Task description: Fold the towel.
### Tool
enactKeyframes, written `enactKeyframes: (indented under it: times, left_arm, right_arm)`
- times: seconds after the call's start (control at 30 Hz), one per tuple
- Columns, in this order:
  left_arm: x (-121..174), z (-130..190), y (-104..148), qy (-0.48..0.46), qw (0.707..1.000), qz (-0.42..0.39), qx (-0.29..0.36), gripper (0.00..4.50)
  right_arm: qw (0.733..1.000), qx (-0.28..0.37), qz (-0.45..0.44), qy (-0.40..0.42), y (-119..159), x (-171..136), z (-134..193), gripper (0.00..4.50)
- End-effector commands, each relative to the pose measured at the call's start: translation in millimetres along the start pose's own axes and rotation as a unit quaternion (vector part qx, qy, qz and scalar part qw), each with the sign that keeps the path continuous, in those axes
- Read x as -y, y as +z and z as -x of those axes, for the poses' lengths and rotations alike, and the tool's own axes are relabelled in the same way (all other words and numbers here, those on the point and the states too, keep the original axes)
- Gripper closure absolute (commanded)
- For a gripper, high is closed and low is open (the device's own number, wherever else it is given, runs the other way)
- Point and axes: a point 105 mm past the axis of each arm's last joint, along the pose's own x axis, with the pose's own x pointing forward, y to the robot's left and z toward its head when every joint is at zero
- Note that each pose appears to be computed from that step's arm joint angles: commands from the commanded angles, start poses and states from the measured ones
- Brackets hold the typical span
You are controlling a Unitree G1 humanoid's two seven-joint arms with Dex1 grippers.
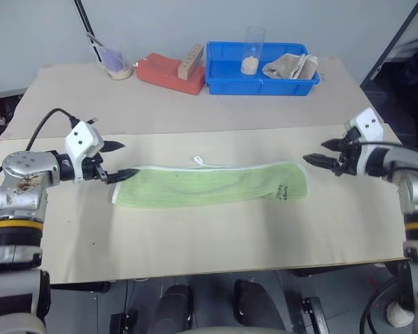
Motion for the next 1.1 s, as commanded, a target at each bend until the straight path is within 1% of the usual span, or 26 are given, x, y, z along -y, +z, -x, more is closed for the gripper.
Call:
enactKeyframes:
  times: [0.03,0.1,0.2,0.33,0.43,0.53,0.6,0.63,0.7,0.77,0.83,0.93,1.07,1.1]
  left_arm:
    - [34.0,-9.7,32.7,-0.075,0.996,-0.025,0.045,0.00]
    - [50.8,-15.9,37.9,-0.108,0.992,-0.031,0.048,0.00]
    - [60.5,-21.0,40.9,-0.128,0.990,-0.032,0.049,0.00]
    - [62.1,-23.2,39.6,-0.133,0.989,-0.035,0.047,0.00]
    - [63.1,-23.6,39.8,-0.138,0.989,-0.037,0.049,0.00]
    - [64.8,-24.3,40.1,-0.142,0.988,-0.036,0.054,0.00]
    - [66.0,-24.8,39.4,-0.143,0.987,-0.036,0.056,0.00]
    - [66.6,-24.9,38.5,-0.143,0.987,-0.035,0.057,0.00]
    - [67.7,-24.3,37.1,-0.141,0.988,-0.032,0.060,0.00]
    - [68.4,-22.9,36.7,-0.138,0.988,-0.028,0.065,0.00]
    - [68.8,-20.1,38.0,-0.133,0.988,-0.021,0.074,0.00]
    - [70.4,-16.4,42.3,-0.131,0.987,-0.012,0.089,0.00]
    - [67.2,-11.1,48.2,-0.117,0.988,-0.018,0.100,0.00]
    - [65.7,-9.1,49.6,-0.111,0.988,-0.022,0.101,0.00]
  right_arm:
    - [0.998,0.023,-0.025,-0.061,-1.9,0.2,10.7,0.75]
    - [0.996,0.011,-0.061,-0.069,-19.4,-8.1,11.5,0.75]
    - [0.991,-0.003,-0.120,-0.066,-36.3,-20.1,10.5,0.75]
    - [0.983,-0.012,-0.175,-0.049,-47.4,-32.8,4.9,0.75]
    - [0.980,-0.009,-0.197,-0.028,-45.8,-42.4,-0.1,0.75]
    - [0.978,-0.013,-0.207,-0.014,-46.2,-50.5,-4.2,1.50]
    - [0.978,-0.016,-0.207,-0.022,-48.6,-48.1,-5.3,2.25]
    - [0.978,-0.016,-0.207,-0.027,-49.3,-45.8,-5.5,2.51]
    - [0.978,-0.013,-0.206,-0.031,-47.8,-41.6,-4.4,3.20]
    - [0.979,-0.008,-0.202,-0.033,-44.3,-36.7,-1.8,3.97]
    - [0.982,-0.002,-0.189,-0.026,-35.9,-28.3,5.1,4.48]
    - [0.985,0.001,-0.173,-0.002,-21.3,-21.2,14.7,4.48]
    - [0.988,0.008,-0.137,0.067,11.3,-32.4,18.4,4.48]
    - [0.988,0.011,-0.127,0.091,22.9,-40.8,16.7,4.48]
